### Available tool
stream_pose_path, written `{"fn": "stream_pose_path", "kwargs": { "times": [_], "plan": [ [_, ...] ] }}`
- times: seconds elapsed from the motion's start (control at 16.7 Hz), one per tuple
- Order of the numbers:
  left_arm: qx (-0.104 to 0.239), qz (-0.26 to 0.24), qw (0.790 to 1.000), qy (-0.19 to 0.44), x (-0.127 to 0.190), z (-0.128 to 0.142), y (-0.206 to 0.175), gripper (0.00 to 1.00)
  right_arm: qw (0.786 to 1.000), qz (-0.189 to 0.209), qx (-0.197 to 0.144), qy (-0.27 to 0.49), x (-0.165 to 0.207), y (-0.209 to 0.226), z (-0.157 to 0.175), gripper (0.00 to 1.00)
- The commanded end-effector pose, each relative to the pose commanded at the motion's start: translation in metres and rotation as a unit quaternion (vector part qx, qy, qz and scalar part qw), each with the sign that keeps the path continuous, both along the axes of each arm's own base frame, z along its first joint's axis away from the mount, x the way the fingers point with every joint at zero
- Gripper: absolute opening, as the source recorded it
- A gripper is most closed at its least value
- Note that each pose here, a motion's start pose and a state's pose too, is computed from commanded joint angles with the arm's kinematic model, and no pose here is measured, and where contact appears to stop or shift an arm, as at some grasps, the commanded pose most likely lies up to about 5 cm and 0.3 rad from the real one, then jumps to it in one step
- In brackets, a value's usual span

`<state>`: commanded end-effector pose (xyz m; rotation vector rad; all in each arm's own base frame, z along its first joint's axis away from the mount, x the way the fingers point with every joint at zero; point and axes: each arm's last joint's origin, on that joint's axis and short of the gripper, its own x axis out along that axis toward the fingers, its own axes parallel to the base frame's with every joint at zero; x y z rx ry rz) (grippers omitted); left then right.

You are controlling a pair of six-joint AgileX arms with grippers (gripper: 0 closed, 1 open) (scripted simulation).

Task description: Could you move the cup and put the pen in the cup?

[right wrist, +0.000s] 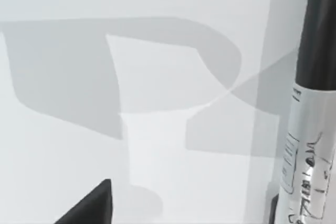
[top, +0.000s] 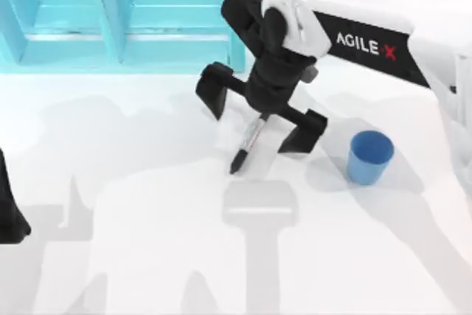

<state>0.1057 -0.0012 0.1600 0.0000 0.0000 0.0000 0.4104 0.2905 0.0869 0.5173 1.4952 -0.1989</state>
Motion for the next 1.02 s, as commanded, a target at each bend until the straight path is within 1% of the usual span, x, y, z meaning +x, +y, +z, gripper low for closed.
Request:
{"fn": "stream_pose_path", "kwargs": {
  "times": [0.24,1.02],
  "plan": [
    [0.000,0.000,1.000,0.000,0.0000,0.0000,0.0000,1.00,1.000,0.000,0.000,0.000,-0.0001,0.0004,-0.0031,1.00],
    [0.000,0.000,1.000,0.000,0.0000,0.0000,0.0000,1.00,1.000,0.000,0.000,0.000,-0.0001,0.0004,-0.0031,0.02]
  ]
}}
